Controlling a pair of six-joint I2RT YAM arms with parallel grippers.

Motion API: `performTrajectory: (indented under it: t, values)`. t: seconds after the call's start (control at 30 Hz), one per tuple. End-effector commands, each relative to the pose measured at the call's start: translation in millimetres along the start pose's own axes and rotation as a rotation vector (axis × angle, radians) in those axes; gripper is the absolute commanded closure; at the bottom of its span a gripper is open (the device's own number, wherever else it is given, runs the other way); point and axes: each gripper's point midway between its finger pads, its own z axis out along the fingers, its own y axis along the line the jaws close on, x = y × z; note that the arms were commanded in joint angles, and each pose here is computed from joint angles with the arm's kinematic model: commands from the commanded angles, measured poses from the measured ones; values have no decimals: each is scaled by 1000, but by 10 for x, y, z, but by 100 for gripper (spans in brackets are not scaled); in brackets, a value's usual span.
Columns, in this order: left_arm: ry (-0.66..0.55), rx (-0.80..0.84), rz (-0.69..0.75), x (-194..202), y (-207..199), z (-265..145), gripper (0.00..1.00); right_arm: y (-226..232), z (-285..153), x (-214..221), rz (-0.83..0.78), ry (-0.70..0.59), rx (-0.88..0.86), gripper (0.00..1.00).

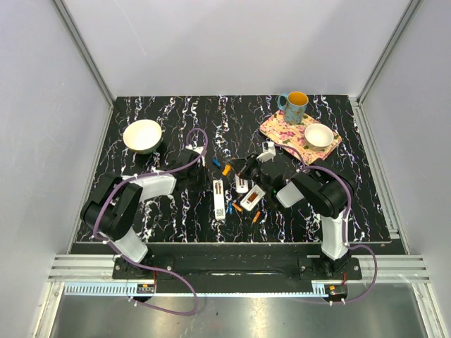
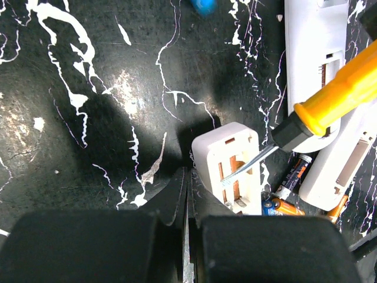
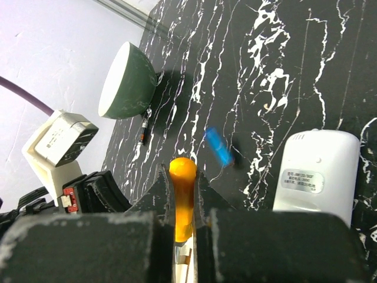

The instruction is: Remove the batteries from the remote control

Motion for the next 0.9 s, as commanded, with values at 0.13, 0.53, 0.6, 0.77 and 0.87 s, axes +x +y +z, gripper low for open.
performTrajectory:
  t: [0.13, 0.53, 0.6, 0.77, 0.87]
  values:
    - [115, -91, -9, 309, 225, 65, 100, 323, 7, -177, -28, -27, -81, 100]
    - [37, -128, 24, 104, 208, -152, 86, 451, -22, -352, -139, -47, -64, 100]
    - [16, -125, 28, 60, 184, -209, 74, 465, -11, -390, -182, -48, -53, 100]
    - [-14, -112, 45, -1, 123, -349, 59, 354, -27, -402, -288, -24, 16, 100]
    - [-29, -89, 53, -18, 77, -422, 56, 407, -73, -466, -314, -37, 10, 100]
